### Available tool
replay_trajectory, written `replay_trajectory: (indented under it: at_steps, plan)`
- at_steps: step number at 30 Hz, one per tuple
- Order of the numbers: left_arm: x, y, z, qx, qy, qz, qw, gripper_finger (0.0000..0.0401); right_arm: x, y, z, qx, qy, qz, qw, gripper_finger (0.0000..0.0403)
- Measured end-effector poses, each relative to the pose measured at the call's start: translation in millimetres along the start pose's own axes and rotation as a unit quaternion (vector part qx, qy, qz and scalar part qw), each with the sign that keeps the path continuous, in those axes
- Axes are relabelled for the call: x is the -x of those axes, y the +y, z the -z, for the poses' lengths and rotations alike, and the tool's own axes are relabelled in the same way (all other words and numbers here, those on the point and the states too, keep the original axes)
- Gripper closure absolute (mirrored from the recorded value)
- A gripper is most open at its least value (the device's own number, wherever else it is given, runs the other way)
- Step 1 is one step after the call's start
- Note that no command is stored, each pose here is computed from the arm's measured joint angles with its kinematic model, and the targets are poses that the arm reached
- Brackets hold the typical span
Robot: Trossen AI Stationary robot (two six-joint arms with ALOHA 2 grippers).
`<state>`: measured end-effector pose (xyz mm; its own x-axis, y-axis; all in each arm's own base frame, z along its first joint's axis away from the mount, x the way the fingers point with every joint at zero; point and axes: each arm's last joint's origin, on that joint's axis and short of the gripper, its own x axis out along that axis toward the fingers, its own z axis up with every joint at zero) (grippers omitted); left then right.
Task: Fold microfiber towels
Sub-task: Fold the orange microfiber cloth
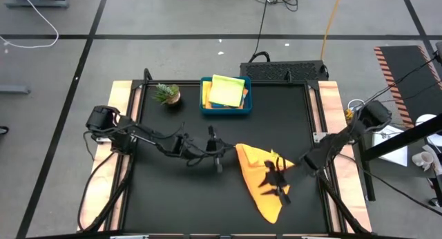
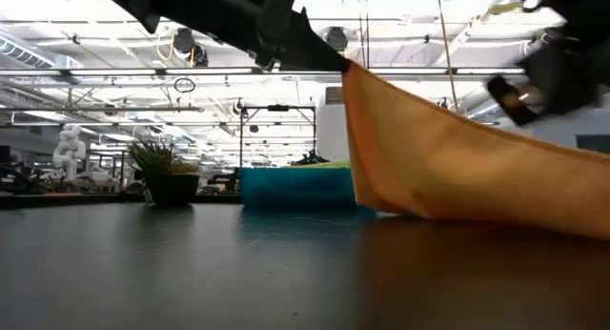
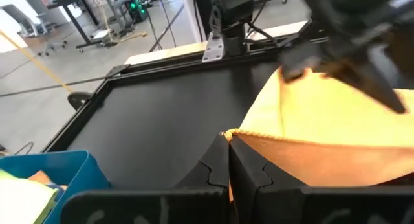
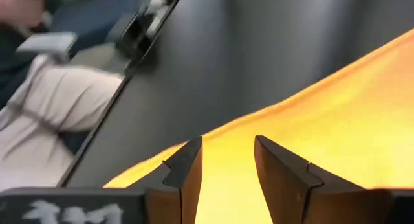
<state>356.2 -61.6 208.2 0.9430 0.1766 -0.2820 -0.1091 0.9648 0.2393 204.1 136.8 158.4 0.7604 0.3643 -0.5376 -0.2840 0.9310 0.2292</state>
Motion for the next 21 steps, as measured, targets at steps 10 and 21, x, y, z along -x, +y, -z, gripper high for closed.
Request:
replay_trajectory:
  at_steps: [10, 21]
  plan:
    - [-4, 12, 8, 0.027, 0.032, -0.014, 0.999, 0.0401, -27, 64, 18, -0.022, 0.067, -0.069, 0.995, 0.0271]
    - [-4, 13, 12, 0.046, 0.05, -0.017, 0.998, 0.0401, -39, 81, 43, -0.019, 0.117, -0.041, 0.992, 0.0271]
